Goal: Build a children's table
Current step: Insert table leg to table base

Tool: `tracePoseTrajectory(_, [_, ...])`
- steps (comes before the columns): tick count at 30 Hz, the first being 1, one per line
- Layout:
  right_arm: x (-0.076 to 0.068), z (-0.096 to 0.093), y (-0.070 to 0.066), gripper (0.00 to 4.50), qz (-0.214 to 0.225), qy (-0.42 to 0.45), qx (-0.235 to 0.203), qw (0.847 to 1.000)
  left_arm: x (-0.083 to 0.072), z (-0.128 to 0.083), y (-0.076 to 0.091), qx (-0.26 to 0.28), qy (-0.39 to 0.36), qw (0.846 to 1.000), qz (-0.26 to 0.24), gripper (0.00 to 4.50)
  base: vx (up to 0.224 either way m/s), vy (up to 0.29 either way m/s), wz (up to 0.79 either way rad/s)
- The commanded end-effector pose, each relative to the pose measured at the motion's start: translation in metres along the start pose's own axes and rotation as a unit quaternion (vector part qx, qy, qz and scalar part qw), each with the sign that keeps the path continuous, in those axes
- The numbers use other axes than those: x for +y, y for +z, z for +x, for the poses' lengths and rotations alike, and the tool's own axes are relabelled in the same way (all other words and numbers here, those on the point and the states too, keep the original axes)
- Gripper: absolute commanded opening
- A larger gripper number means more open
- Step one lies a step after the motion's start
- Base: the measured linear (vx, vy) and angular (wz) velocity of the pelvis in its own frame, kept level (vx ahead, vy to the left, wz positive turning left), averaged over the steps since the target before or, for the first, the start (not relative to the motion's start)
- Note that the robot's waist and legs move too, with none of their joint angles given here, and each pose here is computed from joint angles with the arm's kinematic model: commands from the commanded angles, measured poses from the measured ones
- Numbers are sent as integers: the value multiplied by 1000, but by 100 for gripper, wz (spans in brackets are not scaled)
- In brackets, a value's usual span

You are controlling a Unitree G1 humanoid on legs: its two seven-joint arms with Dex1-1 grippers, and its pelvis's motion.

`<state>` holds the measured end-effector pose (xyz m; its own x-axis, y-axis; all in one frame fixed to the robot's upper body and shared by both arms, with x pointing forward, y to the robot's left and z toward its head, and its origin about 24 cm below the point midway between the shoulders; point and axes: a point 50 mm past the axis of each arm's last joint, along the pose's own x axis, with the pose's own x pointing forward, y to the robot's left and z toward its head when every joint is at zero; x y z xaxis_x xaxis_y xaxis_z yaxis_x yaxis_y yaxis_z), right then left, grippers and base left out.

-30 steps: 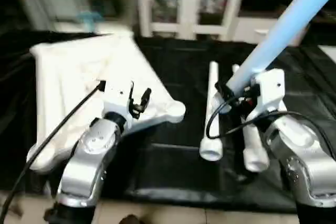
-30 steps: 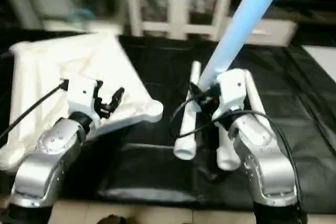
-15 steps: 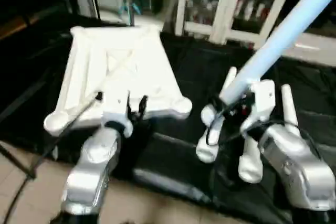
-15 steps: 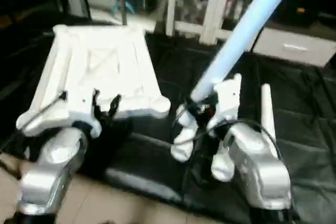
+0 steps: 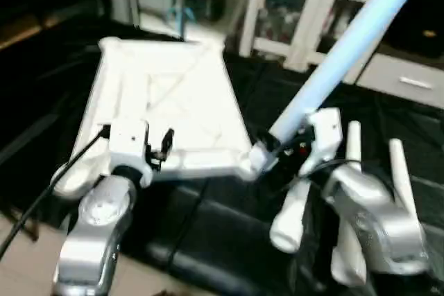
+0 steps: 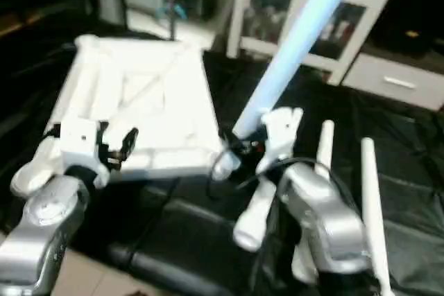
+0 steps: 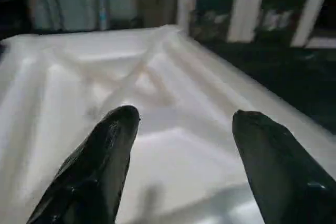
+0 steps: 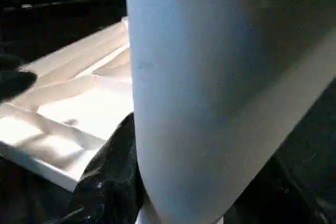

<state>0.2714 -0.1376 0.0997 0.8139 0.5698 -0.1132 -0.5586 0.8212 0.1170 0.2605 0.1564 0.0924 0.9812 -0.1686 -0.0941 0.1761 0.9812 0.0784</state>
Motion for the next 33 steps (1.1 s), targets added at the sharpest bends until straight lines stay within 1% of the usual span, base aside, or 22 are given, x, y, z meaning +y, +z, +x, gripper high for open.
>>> tracePoseTrajectory(1, [-9,-10,2,184,-8,-11,-13,1000,-17,2,2,-9,-38,999,-6,333,81,14,-1])
tracePoseTrajectory(2, [-13,-12,1,184,-2,-26,-17,1000,-22,3,2,-11,-75,997,3,333,0,0,0])
tracePoseTrajectory(5, [-18,-15,5,184,19,-37,-35,999,-33,0,6,-19,-162,987,-12,333,12,-21,-2])
tracePoseTrajectory(6, [-21,-14,5,184,18,-44,-36,998,-33,1,7,-22,-179,984,-6,360,35,-62,-5])
tracePoseTrajectory(8, [-25,-14,5,184,11,-53,-33,998,-30,3,3,-7,-206,979,8,371,-4,-27,0])
tracePoseTrajectory(9, [-28,-12,7,184,7,-58,-32,998,-27,6,1,2,-226,974,10,371,0,0,0])
tracePoseTrajectory(10, [-29,-11,10,184,7,-56,-37,998,-25,8,0,9,-244,970,16,398,-77,12,-3])
tracePoseTrajectory(12, [-33,-10,17,184,3,-49,-47,998,-19,16,-3,30,-294,955,29,414,-99,21,-1])
tracePoseTrajectory(14, [-38,-8,22,184,-5,-46,-49,998,-17,22,-7,53,-336,939,41,428,-74,9,4])
tracePoseTrajectory(15, [-40,-8,24,184,-9,-45,-49,998,-15,24,-9,67,-358,930,46,428,-67,6,3])
tracePoseTrajectory(16, [-41,-7,25,184,-11,-44,-50,998,-15,26,-10,75,-370,925,50,441,-63,2,0])
tracePoseTrajectory(18, [-41,-6,28,184,-15,-31,-50,998,-12,33,-11,86,-393,914,55,441,0,0,0])
tracePoseTrajectory(20, [-39,-4,30,184,-21,-12,-46,999,-8,41,-12,101,-412,902,79,441,0,0,0])
tracePoseTrajectory(21, [-39,-4,30,184,-21,-12,-46,999,-8,41,-12,101,-412,902,79,441,0,0,0])
tracePoseTrajectory(22, [-35,-3,31,184,-27,11,-38,999,-5,46,-15,118,-428,891,93,441,0,0,0])
tracePoseTrajectory(23, [-34,-4,31,184,-27,19,-36,999,-4,47,-16,123,-431,888,98,441,0,0,0])
tracePoseTrajectory(27, [-27,-5,32,184,-38,63,-23,997,4,60,-19,146,-436,876,144,441,0,0,0])
tracePoseTrajectory(28, [-27,-5,32,184,-40,65,-22,997,5,61,-19,148,-439,874,146,406,0,0,0])
tracePoseTrajectory(29, [-27,-5,32,184,-40,65,-22,997,5,61,-19,148,-439,874,146,406,0,0,0])
tracePoseTrajectory(30, [-28,-5,32,184,-41,66,-21,997,6,63,-20,155,-444,869,156,406,0,0,0])
tracePoseTrajectory(31, [-29,-6,33,184,-42,67,-19,997,8,64,-20,163,-453,860,167,385,0,0,0])
tracePoseTrajectory(33, [-29,-6,33,184,-43,68,-18,997,9,66,-21,168,-461,854,175,362,0,0,0])
